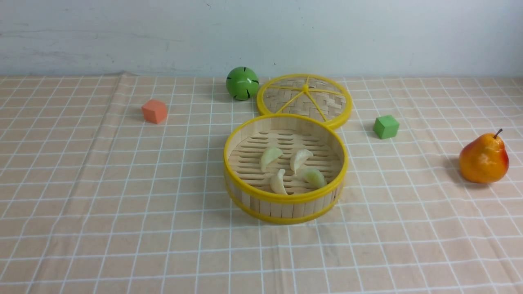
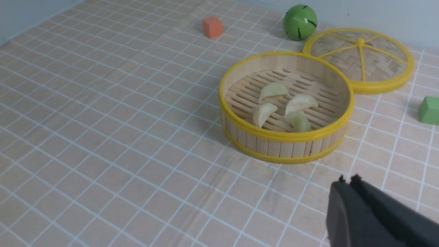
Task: Put the dumplings into the steamer on the table with the brown tablecloth.
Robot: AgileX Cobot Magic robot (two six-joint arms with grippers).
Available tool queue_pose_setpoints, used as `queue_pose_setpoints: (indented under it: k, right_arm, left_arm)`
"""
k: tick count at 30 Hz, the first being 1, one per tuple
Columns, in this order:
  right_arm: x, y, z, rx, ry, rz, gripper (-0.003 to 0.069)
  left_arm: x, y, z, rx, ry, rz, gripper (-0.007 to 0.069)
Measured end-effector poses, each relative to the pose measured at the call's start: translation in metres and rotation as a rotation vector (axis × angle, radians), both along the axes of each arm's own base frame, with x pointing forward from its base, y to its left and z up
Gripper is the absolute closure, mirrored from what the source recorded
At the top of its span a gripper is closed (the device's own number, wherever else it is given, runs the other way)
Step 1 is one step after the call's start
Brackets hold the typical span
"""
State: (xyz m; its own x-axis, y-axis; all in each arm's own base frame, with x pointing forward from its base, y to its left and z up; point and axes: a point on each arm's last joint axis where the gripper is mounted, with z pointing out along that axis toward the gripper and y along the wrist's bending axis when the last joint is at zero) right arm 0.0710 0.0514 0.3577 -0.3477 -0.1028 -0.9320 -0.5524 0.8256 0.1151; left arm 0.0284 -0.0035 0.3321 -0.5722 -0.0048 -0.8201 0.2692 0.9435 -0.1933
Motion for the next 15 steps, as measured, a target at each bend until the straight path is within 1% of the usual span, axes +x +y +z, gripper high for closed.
queue_pose_setpoints:
  k: [7,15]
  right_arm:
    - [-0.0085,-0.0032,-0.0068,-0.026,0.025,0.012,0.0664]
    - [-0.0065,-0.002,-0.0109,-0.004,0.022,0.008,0.0662]
  left_arm:
    - [0.0,0.0,0.0001,0.0,-0.001,0.0,0.0604]
    - [0.0,0.0,0.0001,0.0,-0.001,0.0,0.0604]
